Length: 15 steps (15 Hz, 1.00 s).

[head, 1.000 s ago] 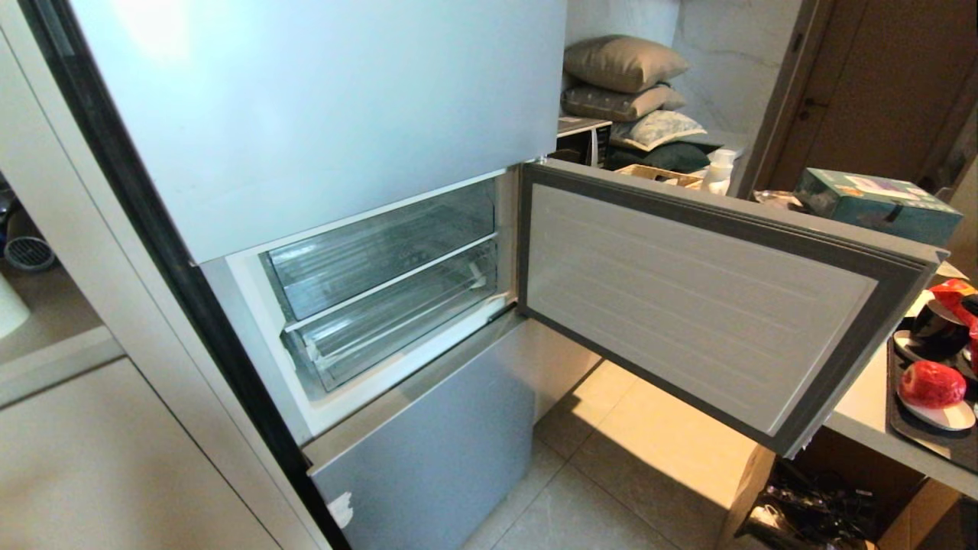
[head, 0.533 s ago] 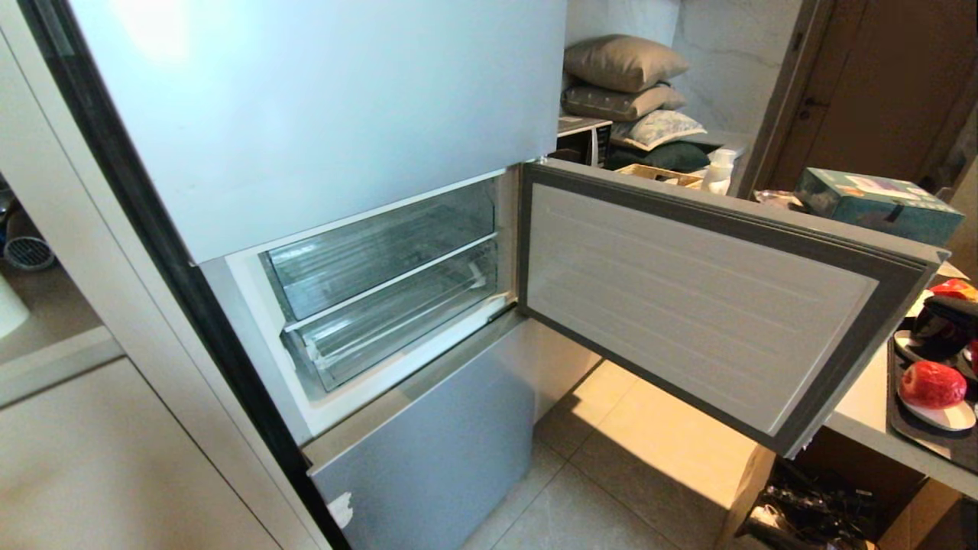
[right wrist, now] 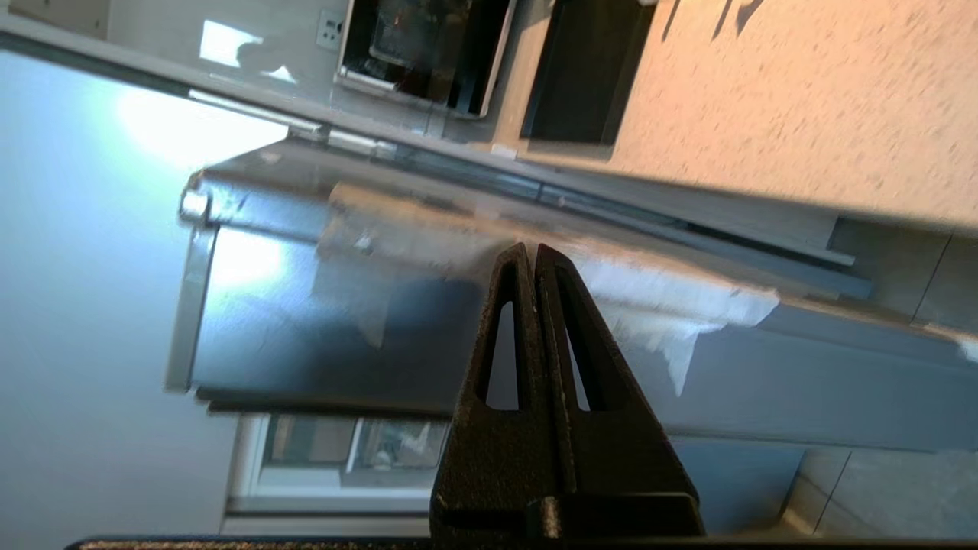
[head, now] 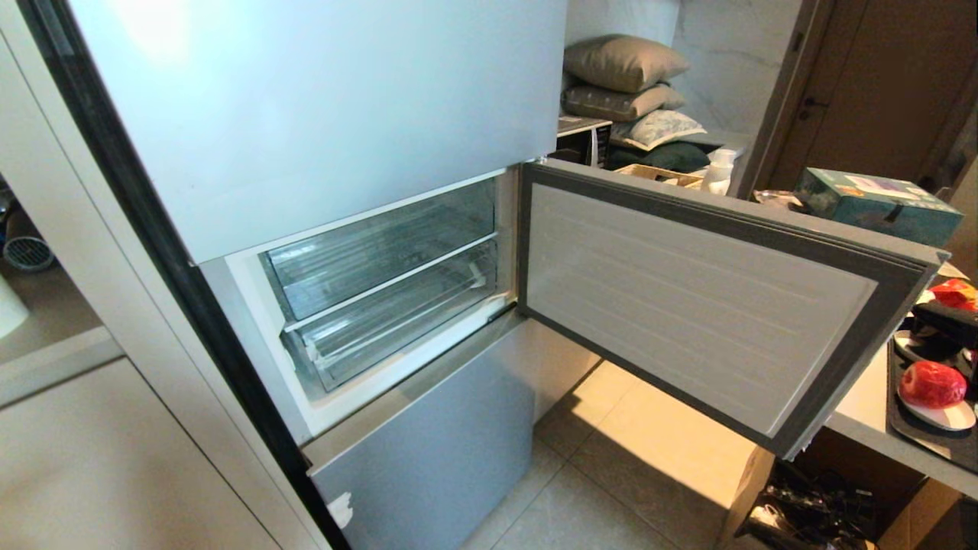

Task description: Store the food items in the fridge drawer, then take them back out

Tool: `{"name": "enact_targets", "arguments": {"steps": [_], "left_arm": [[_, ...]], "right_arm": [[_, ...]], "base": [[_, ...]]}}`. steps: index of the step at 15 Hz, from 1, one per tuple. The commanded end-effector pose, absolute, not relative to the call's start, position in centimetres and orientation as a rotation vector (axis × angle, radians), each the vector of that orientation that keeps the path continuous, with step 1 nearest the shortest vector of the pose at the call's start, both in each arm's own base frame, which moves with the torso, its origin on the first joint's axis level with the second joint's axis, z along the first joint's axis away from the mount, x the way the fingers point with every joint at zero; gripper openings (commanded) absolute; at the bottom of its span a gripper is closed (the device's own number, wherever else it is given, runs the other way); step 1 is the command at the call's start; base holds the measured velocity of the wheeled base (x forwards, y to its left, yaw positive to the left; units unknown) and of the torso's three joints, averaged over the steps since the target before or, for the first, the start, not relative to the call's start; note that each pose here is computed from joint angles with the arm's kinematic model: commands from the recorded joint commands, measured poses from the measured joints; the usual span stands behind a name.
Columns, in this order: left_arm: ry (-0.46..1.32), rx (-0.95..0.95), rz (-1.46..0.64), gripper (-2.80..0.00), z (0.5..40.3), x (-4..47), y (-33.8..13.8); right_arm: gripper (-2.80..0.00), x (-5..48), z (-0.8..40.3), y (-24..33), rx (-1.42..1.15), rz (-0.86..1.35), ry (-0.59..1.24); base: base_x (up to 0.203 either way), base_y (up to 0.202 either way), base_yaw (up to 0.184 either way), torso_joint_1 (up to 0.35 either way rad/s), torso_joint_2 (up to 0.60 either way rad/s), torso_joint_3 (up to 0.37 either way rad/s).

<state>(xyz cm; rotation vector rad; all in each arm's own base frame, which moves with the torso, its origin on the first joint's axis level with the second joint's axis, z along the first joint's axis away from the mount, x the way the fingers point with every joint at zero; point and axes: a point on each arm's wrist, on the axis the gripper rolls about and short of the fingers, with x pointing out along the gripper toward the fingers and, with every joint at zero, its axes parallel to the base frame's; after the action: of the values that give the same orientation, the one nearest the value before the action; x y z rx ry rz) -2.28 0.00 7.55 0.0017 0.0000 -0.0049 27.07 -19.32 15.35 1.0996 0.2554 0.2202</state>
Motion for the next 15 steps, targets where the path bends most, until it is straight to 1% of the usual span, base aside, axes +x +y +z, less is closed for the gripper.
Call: {"name": "enact_targets", "arguments": {"steps": [1,4,7,9,11,13,15], "left_arm": [[0.002,0.002,-0.005,-2.80,7.5,-2.3,0.0],[0.002,0.002,-0.005,-2.80,7.5,-2.3,0.0],[0.002,0.002,-0.005,-2.80,7.5,-2.3,0.0],[0.002,0.002,-0.005,-2.80,7.5,-2.3,0.0],[0.002,0.002,-0.005,-2.80,7.5,-2.3,0.0],[0.002,0.002,-0.005,-2.80,7.5,-2.3,0.0],[0.002,0.002,-0.005,-2.80,7.5,-2.3,0.0]], "right_arm": [[-2.80,25.7,16.2,-18.2,1.092,0.242,0.253],[-2.80,24.2,16.6,-16.9,1.092,0.260,0.262],[-2.80,22.1,17.1,-14.1,1.085,0.315,0.289],[-2.80,20.5,18.3,-12.6,1.047,0.340,0.264],[-2.80,19.1,20.2,-11.6,0.989,0.343,0.199],[-2.80,19.7,22.1,-12.6,0.955,0.199,0.063],[-2.80,21.4,22.1,-14.4,0.981,0.112,0.022]], "base": [[0.000,0.000,0.000,0.000,0.00,0.000],[0.000,0.000,0.000,0.000,0.00,0.000],[0.000,0.000,0.000,0.000,0.00,0.000],[0.000,0.000,0.000,0.000,0.00,0.000],[0.000,0.000,0.000,0.000,0.00,0.000],[0.000,0.000,0.000,0.000,0.00,0.000],[0.000,0.000,0.000,0.000,0.00,0.000]]}}
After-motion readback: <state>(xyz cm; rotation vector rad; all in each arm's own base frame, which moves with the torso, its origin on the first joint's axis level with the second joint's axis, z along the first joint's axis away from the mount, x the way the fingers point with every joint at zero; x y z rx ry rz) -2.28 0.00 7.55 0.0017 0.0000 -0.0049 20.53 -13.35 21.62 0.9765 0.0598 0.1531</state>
